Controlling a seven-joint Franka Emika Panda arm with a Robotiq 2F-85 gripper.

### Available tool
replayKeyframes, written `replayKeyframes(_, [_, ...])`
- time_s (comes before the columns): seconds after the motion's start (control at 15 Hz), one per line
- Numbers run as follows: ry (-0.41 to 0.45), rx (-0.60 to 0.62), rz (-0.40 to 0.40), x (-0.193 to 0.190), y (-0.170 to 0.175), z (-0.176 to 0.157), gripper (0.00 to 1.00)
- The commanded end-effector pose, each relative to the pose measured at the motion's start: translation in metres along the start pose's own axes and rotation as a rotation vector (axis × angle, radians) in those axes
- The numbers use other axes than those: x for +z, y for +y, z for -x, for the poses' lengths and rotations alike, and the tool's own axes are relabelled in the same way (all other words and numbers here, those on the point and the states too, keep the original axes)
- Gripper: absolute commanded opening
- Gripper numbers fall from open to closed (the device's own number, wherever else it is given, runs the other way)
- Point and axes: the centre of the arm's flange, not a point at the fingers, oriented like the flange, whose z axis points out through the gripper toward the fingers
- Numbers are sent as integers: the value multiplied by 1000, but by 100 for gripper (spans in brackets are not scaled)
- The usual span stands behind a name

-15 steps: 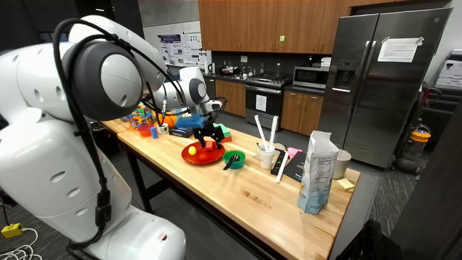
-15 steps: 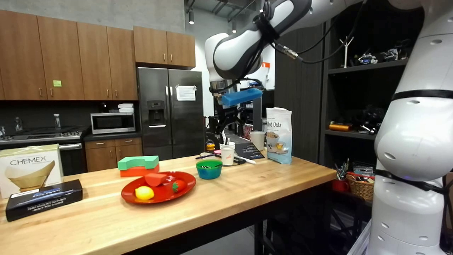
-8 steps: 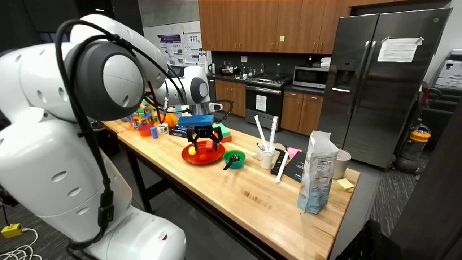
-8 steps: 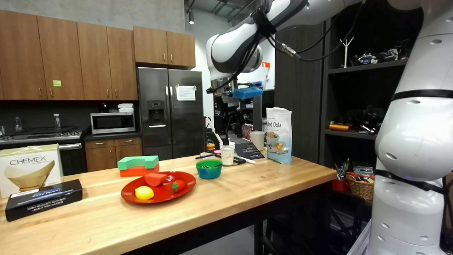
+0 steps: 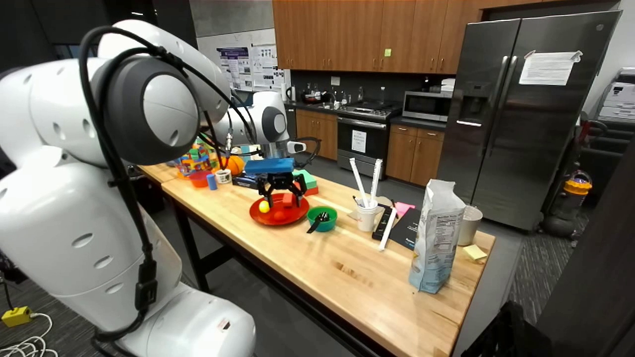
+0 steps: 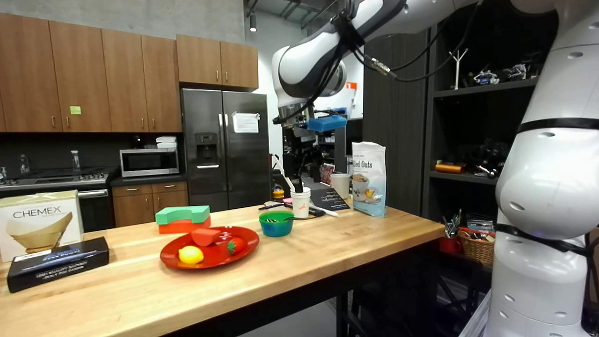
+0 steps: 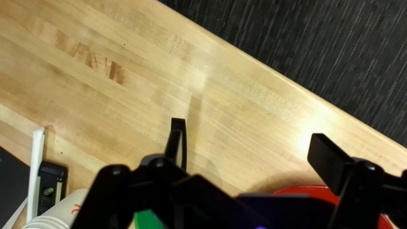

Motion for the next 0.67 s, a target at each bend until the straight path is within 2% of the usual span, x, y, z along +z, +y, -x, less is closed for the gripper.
replayKeyframes(0.0, [43,83,70,-1,18,0,100])
replayKeyframes(0.27, [67,149,114,4,38,-3,100])
replayKeyframes(0.6, [86,164,66,22,49,-10,100])
